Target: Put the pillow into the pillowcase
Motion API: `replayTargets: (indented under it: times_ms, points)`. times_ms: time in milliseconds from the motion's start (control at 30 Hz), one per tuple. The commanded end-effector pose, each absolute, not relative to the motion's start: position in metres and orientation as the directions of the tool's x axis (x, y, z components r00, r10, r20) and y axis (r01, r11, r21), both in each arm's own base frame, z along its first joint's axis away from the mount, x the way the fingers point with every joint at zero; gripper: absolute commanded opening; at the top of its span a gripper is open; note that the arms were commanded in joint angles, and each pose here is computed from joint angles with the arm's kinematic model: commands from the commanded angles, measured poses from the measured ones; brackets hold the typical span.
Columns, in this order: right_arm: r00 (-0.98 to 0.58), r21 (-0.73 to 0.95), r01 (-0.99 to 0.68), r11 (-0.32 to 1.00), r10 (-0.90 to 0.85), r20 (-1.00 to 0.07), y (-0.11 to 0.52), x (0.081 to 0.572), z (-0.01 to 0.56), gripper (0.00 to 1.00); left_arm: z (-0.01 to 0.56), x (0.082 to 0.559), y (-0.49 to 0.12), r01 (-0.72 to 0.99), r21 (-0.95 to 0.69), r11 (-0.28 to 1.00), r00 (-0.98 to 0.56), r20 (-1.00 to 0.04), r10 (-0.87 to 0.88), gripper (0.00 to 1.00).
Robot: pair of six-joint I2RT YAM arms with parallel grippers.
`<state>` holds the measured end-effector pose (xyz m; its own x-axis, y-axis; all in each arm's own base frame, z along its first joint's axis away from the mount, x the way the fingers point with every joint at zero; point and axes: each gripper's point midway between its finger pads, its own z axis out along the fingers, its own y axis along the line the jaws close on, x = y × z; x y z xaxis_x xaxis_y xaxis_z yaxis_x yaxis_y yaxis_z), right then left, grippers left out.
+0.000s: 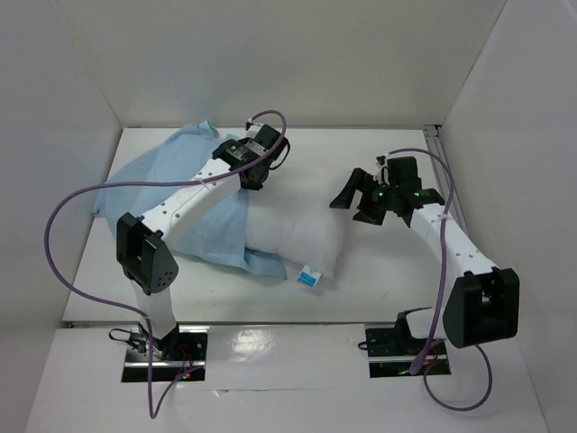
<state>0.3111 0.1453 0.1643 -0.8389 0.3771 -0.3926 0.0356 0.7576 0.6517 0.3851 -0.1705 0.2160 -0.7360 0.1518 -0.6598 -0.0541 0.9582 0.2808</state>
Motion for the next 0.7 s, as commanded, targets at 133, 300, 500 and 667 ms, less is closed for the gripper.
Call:
replayTargets:
  times_ms: [133, 300, 500, 667]
  points:
    - [-0.844, 0.676, -0.019, 0.737, 0.35, -0.405, 0.167, 0.317, 0.162, 0.99, 0.235, 0.394, -0.165, -0.067, 0.285, 0.956, -0.719, -0.678, 0.151, 0.08]
    - [-0.86, 0.723, -0.101, 0.683, 0.306, -0.409, 0.198, 0.326, 0.153, 0.44, 0.245, 0.387, -0.219, 0.162, 0.053, 0.985, -0.722, -0.675, 0.155, 0.0]
    - [-0.751, 0.738, -0.325, 0.592, 0.313, -0.582, 0.24, 0.367, 0.256, 0.0, 0.313, 0.332, -0.353, 0.661, -0.485, 0.573, -0.668, -0.728, 0.154, 0.0]
    - [-0.633, 0.7, -0.433, 0.568, 0.361, -0.685, 0.237, 0.37, 0.347, 0.0, 0.417, 0.319, -0.416, 0.776, -0.592, 0.219, -0.615, -0.787, 0.049, 0.0]
